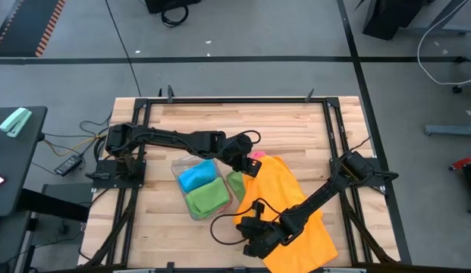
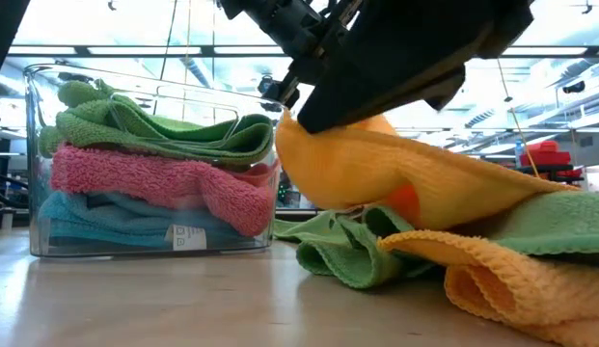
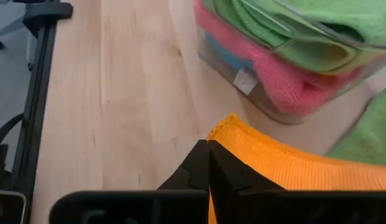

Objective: Fold microfiber towels
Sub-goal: Fold the left yellow towel

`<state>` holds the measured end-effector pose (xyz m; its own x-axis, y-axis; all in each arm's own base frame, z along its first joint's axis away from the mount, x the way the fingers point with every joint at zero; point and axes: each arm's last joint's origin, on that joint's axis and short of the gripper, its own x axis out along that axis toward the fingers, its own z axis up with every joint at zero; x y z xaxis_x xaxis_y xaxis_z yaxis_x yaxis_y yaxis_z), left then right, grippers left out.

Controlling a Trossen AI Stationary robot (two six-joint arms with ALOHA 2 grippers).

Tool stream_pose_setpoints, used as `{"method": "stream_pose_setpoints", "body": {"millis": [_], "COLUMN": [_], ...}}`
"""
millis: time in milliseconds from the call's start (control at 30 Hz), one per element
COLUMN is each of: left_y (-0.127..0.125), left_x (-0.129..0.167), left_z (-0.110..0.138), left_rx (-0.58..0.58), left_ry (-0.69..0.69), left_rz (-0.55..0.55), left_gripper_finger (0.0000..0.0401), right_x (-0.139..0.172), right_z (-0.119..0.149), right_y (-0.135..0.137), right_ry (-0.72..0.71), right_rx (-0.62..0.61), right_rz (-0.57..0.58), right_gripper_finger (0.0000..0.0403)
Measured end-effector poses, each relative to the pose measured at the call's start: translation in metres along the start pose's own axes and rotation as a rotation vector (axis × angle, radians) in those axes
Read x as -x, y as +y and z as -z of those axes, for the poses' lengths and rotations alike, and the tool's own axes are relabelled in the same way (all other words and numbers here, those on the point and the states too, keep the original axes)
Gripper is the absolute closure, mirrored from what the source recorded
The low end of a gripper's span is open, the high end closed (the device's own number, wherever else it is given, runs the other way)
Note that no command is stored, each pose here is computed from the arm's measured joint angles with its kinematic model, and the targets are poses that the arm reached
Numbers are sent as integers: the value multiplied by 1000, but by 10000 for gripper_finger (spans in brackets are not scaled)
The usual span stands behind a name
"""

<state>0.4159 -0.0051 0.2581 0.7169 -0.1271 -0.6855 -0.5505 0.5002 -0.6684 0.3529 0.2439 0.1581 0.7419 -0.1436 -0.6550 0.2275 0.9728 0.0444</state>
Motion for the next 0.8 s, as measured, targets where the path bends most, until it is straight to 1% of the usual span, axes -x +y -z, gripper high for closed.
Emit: {"method": "stream_pose_setpoints", "body": {"millis": [100,200,433,533,600,667,800], "left_y": [0,0,0,0,0,-1,-2], "left_x": [0,0,0,1,1,1,0], "left_z": [0,0,0,0,0,1,3], "left_rx": [-1,0,-1,-1,-1,-2,-5], "left_ry": [1,0,1,0,0,3,7], "left_rz": [1,0,0,1,1,0,1], "left_gripper_finger": [375,372,388,385,378,372,371], "right_x": [1,1,-3,-11,-16,-17,-19], "right_z": [0,1,2,7,10,12,12], "right_y": [1,1,3,7,9,7,2], "right_ry": [4,15,1,-18,-23,-7,-12], "right_rx": [23,24,-57,-43,-10,21,26], "right_rz": [-6,-19,-28,-42,-46,-32,35], "right_gripper_finger": [391,370,290,257,242,232,230]}}
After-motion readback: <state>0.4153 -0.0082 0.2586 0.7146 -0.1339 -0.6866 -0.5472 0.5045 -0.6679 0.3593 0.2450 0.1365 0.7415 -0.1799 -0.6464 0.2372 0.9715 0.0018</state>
